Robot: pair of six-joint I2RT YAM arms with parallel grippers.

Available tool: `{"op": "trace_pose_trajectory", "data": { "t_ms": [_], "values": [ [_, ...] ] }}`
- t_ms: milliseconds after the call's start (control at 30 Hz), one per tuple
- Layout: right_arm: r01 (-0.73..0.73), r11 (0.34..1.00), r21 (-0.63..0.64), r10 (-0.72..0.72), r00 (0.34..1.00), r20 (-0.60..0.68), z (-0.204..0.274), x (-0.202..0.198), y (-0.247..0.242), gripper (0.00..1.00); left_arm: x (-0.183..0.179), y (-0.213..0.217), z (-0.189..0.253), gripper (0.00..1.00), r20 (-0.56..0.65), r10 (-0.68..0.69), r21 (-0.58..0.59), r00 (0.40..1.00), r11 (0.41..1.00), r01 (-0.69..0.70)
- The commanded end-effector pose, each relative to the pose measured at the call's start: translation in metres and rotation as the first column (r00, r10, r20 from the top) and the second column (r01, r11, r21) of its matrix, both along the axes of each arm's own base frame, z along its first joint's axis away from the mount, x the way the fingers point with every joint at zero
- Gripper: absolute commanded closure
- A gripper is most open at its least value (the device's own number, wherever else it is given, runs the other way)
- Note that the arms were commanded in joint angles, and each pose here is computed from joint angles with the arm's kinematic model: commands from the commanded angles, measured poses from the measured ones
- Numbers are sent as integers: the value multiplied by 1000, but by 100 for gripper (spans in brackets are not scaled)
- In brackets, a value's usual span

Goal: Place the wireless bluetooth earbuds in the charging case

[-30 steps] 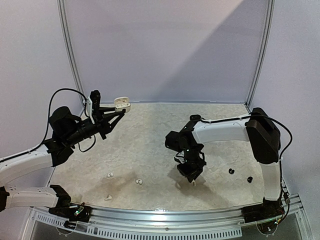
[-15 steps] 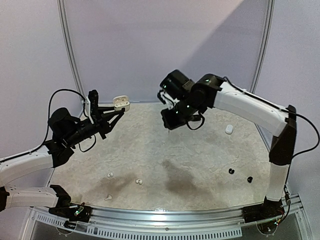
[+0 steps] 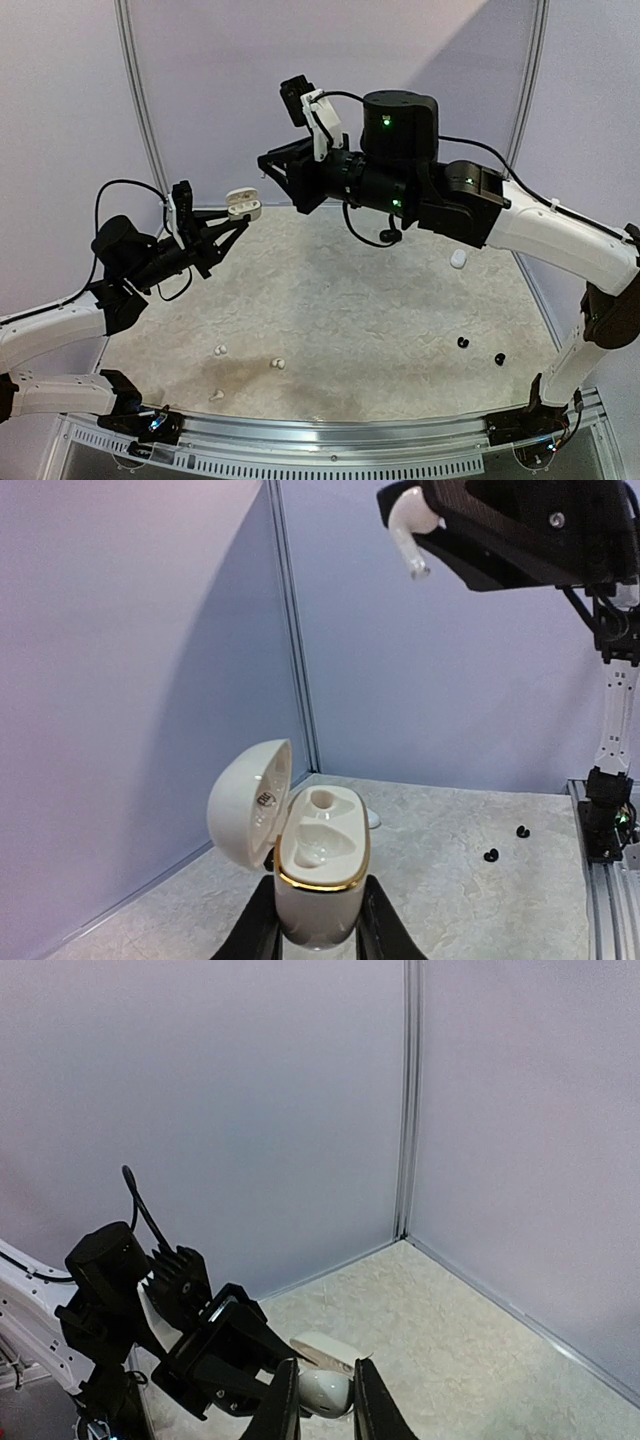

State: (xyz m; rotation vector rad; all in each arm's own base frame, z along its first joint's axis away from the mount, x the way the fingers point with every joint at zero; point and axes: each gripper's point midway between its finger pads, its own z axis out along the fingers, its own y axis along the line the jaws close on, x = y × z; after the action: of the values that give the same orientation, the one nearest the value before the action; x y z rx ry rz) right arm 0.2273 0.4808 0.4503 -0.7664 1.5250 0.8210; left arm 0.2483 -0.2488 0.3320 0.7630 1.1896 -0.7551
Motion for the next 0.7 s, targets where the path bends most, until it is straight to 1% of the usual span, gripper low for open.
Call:
{"op": "trace_pose_trajectory", "data": {
  "t_ms": [0,267,400,533,667],
  "values": [
    [-40,999,-4,40,992,123,0,-1,21,100,-9,-5,11,100,46,-36,-9,998,999,36],
    [-31,994,-106,47,988,147,-28,7,36,100,-9,-6,13,100,37,-37,-16,999,999,38],
    [-22,990,-138,42,988,148,-39,11,39,100,-9,-6,12,100,33,-39,-15,999,999,40],
    [19,986,-165,8,987,160,-46,18,38,100,-9,-6,12,100,31,-40,-15,999,999,40],
    [23,980,-199,11,986,168,-54,20,39,100,-8,-5,11,100,28,-36,-17,999,999,36]
  ]
}}
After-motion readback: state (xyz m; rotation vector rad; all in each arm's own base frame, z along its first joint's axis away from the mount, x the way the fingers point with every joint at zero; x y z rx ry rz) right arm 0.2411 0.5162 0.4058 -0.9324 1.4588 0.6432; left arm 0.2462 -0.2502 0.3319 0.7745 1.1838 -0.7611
